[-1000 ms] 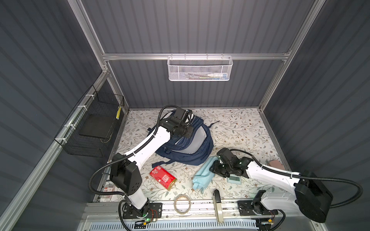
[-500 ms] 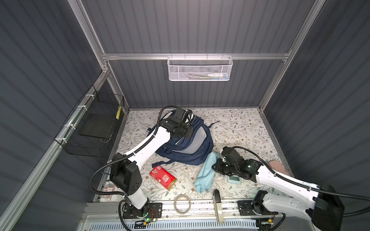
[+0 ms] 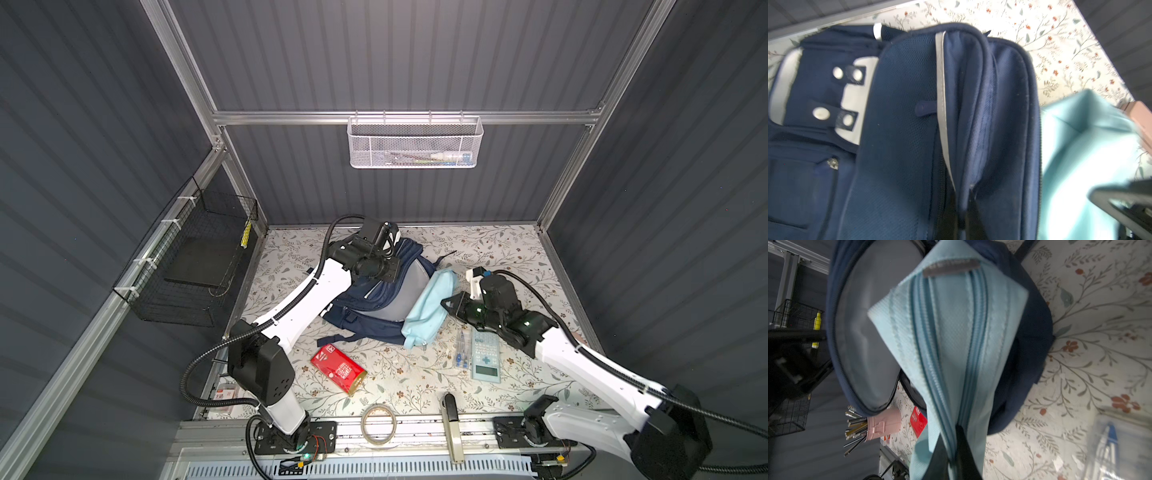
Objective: Pack books, pencil case, and school supplies into a backpack
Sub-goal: Place the pencil pouch in the student bag, then pick up the compass set at the center of the table, then place the compass set in the student bag, then pick up the calculator from the middle-right of the table.
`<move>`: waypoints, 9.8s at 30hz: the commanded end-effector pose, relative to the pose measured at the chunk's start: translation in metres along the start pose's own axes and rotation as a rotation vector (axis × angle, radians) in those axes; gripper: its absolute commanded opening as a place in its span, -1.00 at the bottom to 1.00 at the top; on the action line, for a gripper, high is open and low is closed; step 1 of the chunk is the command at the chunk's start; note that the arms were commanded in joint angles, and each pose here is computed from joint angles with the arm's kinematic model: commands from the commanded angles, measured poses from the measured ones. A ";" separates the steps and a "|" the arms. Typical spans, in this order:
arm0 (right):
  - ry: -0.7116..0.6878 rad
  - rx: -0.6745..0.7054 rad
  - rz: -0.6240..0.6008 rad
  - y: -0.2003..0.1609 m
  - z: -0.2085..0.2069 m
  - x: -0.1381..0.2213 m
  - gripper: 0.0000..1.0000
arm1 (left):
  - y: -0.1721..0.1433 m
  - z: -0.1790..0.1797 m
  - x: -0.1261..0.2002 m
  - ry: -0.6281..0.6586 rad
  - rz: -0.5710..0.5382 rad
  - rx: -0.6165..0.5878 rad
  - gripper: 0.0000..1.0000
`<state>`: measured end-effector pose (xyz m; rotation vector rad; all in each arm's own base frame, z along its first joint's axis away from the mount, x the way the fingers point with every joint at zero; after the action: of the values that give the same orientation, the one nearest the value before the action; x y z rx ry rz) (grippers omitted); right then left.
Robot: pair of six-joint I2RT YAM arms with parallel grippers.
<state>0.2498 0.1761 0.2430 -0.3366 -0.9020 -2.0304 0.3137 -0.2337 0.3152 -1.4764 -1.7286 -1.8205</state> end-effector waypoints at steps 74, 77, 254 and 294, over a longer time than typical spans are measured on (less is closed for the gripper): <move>-0.244 -0.052 0.377 -0.077 -0.071 0.032 0.85 | -0.015 0.003 0.019 -0.116 -0.126 0.148 -1.00; -0.250 -0.078 0.389 -0.088 -0.080 0.027 0.84 | -0.017 0.002 0.020 -0.132 -0.125 0.169 -1.00; -0.861 0.165 0.349 -0.037 -0.152 0.017 0.98 | -0.033 0.014 -0.011 -0.331 -0.047 0.246 -1.00; -0.664 0.142 0.229 -0.014 -0.102 0.025 0.43 | -0.033 0.013 -0.014 -0.352 -0.043 0.256 -1.00</move>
<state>0.2277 0.0886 0.1506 -1.1049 -1.3312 -1.5515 0.3090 -0.2185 0.2837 -1.6822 -2.0917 -1.4095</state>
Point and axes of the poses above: each gripper's point midway between its finger pads, its own x axis back along the fingers, its own z axis along the line the jaws close on, y = z × x, the point moved 9 cm from there along x, back along the fingers, and after that the axes turned 2 degrees about x, right-handed, at the moved point
